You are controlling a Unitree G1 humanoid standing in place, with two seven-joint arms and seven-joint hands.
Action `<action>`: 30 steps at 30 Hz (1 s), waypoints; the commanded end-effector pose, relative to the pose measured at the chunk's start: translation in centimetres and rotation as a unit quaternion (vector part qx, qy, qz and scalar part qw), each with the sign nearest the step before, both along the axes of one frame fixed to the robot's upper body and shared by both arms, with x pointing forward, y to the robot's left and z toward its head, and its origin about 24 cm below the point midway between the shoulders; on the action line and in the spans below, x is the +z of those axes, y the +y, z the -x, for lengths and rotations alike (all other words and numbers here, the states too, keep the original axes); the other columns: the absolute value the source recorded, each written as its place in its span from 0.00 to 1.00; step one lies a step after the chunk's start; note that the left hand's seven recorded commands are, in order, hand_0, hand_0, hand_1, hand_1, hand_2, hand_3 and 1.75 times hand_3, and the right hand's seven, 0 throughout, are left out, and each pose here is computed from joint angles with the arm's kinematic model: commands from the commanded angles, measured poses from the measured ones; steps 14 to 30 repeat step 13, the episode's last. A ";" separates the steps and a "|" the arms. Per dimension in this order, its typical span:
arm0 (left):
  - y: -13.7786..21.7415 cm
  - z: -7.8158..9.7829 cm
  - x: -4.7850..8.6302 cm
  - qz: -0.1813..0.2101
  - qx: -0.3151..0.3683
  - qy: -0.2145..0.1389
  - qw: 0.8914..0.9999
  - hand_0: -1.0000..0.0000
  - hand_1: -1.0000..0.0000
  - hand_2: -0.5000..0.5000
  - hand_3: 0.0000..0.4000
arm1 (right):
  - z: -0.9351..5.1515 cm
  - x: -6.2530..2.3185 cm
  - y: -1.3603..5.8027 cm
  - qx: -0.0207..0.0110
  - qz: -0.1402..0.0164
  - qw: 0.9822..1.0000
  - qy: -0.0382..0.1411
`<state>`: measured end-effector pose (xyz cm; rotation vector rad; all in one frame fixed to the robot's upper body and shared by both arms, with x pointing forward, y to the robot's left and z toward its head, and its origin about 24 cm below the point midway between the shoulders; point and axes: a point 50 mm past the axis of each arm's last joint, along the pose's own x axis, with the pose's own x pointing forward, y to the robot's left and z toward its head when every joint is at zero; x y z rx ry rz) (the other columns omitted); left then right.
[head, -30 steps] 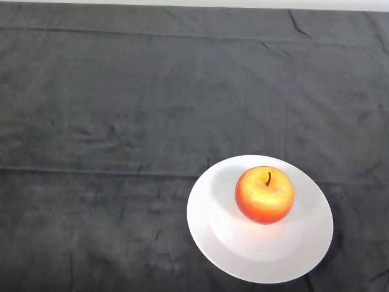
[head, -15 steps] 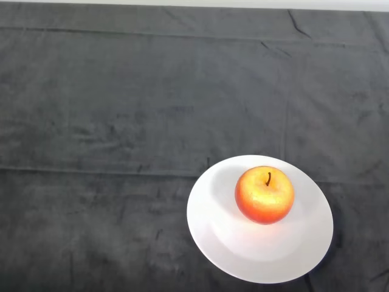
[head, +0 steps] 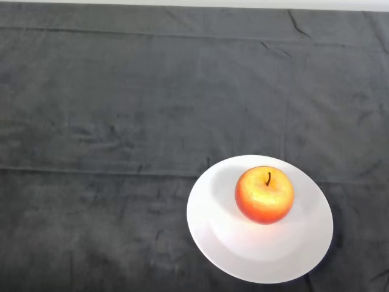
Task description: Move the apple to the plate
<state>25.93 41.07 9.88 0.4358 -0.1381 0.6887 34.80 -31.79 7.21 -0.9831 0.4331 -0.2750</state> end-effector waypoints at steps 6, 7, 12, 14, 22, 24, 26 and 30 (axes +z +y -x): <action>1.2 1.0 0.7 -0.019 0.011 0.007 1.000 1.00 1.00 0.50 0.00 | 0.86 -1.07 -0.69 -0.012 -0.005 1.000 0.017; 1.1 0.9 0.7 -0.019 0.011 0.007 1.000 1.00 1.00 0.50 0.00 | 0.86 -1.07 -0.69 -0.012 -0.005 1.000 0.017; 1.0 0.8 0.8 -0.019 0.010 0.007 1.000 1.00 1.00 0.50 0.00 | 0.86 -1.07 -0.69 -0.012 -0.005 1.000 0.017; 1.0 0.7 0.8 -0.019 0.009 0.007 1.000 1.00 1.00 0.50 0.00 | 0.86 -1.07 -0.69 -0.012 -0.005 1.000 0.017; 1.0 0.7 0.8 -0.019 0.009 0.007 1.000 1.00 1.00 0.50 0.00 | 0.86 -1.07 -0.69 -0.012 -0.005 1.000 0.017; 1.0 0.7 0.8 -0.019 0.009 0.007 1.000 1.00 1.00 0.50 0.00 | 0.86 -1.07 -0.69 -0.012 -0.005 1.000 0.017; 1.0 0.7 0.8 -0.019 0.009 0.007 1.000 1.00 1.00 0.50 0.00 | 0.86 -1.07 -0.69 -0.012 -0.005 1.000 0.017; 1.0 0.7 0.8 -0.019 0.009 0.007 1.000 1.00 1.00 0.50 0.00 | 0.86 -1.07 -0.69 -0.012 -0.005 1.000 0.017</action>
